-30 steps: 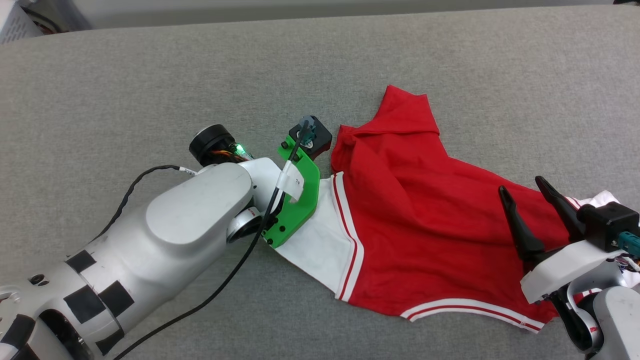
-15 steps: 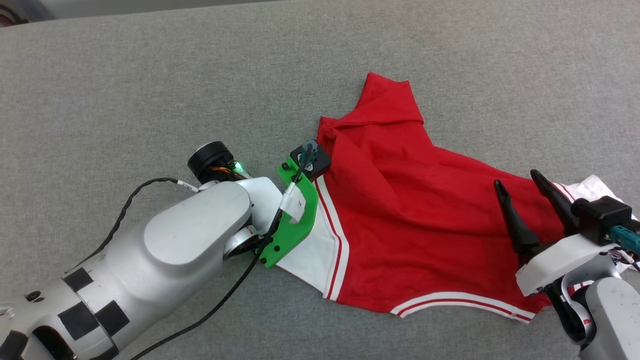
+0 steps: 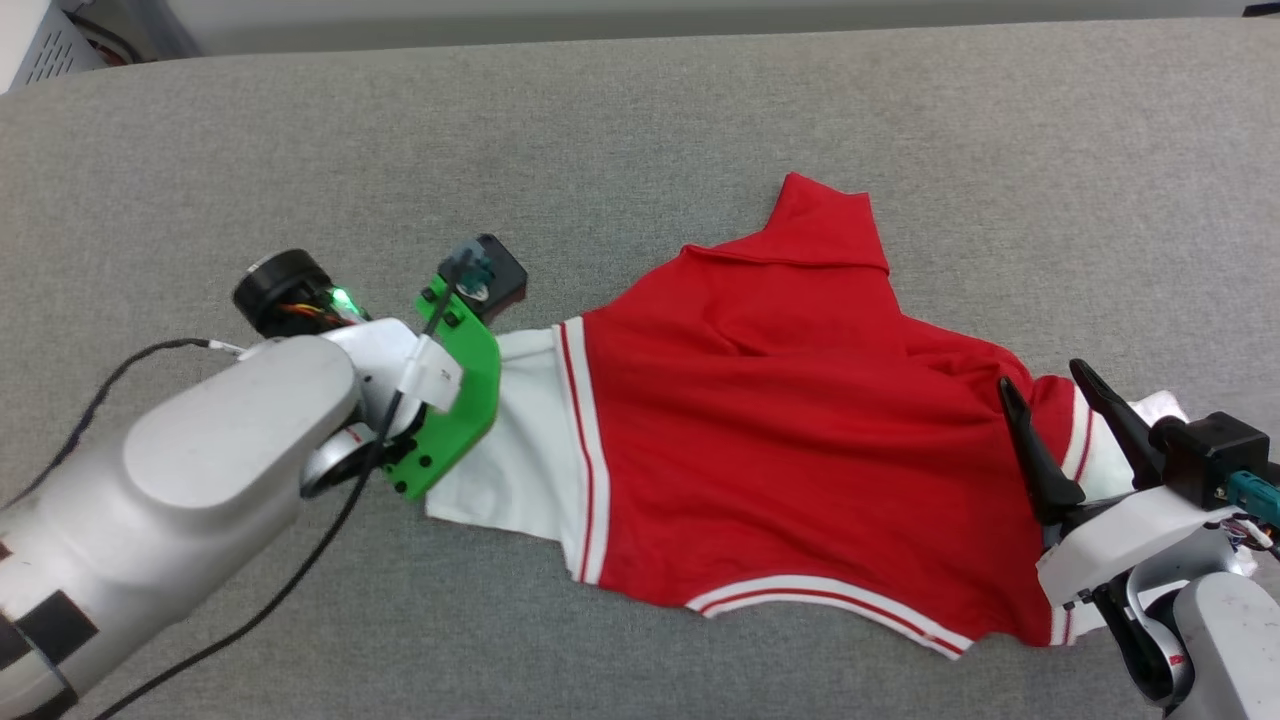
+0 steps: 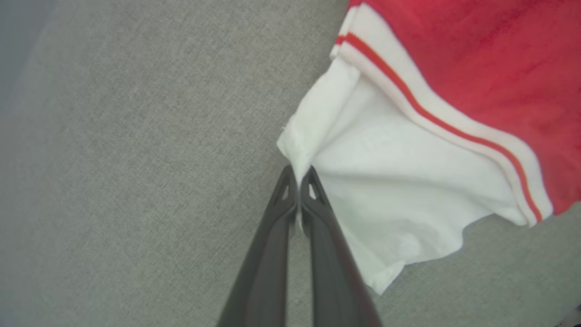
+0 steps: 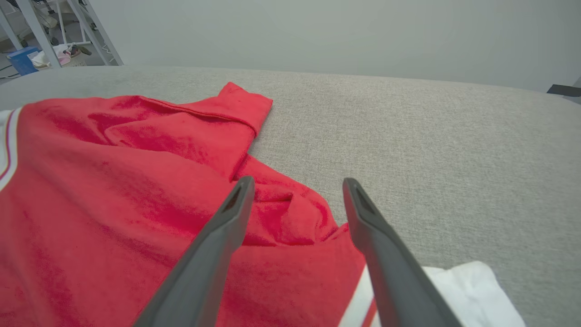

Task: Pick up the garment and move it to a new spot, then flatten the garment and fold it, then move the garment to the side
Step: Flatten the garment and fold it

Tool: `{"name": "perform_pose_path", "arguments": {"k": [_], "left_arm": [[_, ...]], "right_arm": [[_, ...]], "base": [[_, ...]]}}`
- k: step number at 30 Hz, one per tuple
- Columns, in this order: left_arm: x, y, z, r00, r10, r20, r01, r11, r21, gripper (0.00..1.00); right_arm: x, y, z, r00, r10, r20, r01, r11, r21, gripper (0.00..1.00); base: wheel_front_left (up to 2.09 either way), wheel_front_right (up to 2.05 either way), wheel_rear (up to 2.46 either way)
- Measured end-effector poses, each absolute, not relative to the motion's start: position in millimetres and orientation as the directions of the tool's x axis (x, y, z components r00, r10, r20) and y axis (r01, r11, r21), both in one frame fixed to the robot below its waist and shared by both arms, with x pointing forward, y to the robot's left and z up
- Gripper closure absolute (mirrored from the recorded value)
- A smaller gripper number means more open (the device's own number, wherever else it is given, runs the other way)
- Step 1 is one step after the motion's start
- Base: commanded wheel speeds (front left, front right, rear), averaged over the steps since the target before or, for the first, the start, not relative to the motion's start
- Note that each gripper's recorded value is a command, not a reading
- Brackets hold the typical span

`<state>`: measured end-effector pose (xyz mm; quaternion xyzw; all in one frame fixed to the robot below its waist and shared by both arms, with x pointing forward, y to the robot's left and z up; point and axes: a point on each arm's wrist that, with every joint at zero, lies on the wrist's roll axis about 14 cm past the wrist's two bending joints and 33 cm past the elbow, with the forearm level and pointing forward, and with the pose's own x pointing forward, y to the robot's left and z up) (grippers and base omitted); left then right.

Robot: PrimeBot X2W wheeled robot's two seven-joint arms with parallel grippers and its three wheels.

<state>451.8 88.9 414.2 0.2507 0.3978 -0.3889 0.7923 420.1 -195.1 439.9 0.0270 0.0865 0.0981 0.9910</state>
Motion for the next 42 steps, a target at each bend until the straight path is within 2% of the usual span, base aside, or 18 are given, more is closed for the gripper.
{"name": "perform_pose_path", "arguments": {"k": [8, 13, 17, 21, 22, 23, 24, 31, 34, 36, 42], "left_arm": [[496, 129, 415, 0.485, -0.337, -0.807, 0.742, 0.646, 0.176, 1.0], [508, 125, 391, 0.487, -0.33, -0.809, 0.719, 0.677, 0.157, 1.0], [504, 122, 366, 0.455, -0.313, -0.834, 0.707, 0.696, 0.125, 1.0], [505, 120, 364, 0.466, -0.321, -0.824, 0.691, 0.714, 0.112, 1.0], [506, 121, 366, 0.479, -0.328, -0.815, 0.688, 0.716, 0.116, 0.65], [507, 120, 369, 0.494, -0.338, -0.801, 0.688, 0.715, 0.123, 0.06], [509, 120, 373, 0.515, -0.35, -0.782, 0.684, 0.718, 0.129, 0.0], [516, 125, 419, 0.632, -0.415, -0.654, 0.6, 0.797, 0.074, 0.0], [522, 139, 447, 0.669, -0.401, -0.626, 0.558, 0.827, 0.067, 0.0], [519, 148, 457, 0.659, -0.384, -0.647, 0.535, 0.843, 0.045, 0.0], [488, 168, 460, 0.536, -0.341, -0.772, 0.516, 0.857, -0.02, 0.0]], "right_arm": [[425, -193, 435, 0.964, 0.204, -0.168, -0.193, 0.978, 0.076, 0.0], [424, -200, 431, 0.968, 0.18, -0.176, -0.169, 0.983, 0.074, 0.0], [420, -208, 429, 0.97, 0.158, -0.185, -0.148, 0.987, 0.066, 0.0], [419, -214, 433, 0.974, 0.142, -0.177, -0.135, 0.989, 0.053, 0.0], [419, -215, 435, 0.975, 0.14, -0.17, -0.134, 0.99, 0.047, 0.0], [420, -215, 436, 0.976, 0.14, -0.165, -0.134, 0.99, 0.044, 0.0], [420, -215, 438, 0.977, 0.14, -0.16, -0.135, 0.99, 0.042, 0.0], [417, -204, 445, 0.978, 0.159, -0.136, -0.151, 0.986, 0.063, 0.0], [417, -196, 448, 0.976, 0.177, -0.125, -0.169, 0.983, 0.072, 0.0], [417, -190, 451, 0.975, 0.191, -0.113, -0.183, 0.98, 0.077, 0.0], [421, -178, 463, 0.972, 0.222, -0.083, -0.216, 0.973, 0.08, 0.0]], "base": [[0.0, 0.0, 0.0], [0.0, 0.0, 0.0], [0.0, 0.0, 0.0], [0.0, 0.0, 0.0], [0.0, 0.0, 0.0], [0.0, 0.0, 0.0], [0.0, 0.0, 0.0], [0.0, 0.0, 0.0], [0.0, 0.0, 0.0], [0.0, 0.0, 0.0], [0.0, 0.0, 0.0]]}}
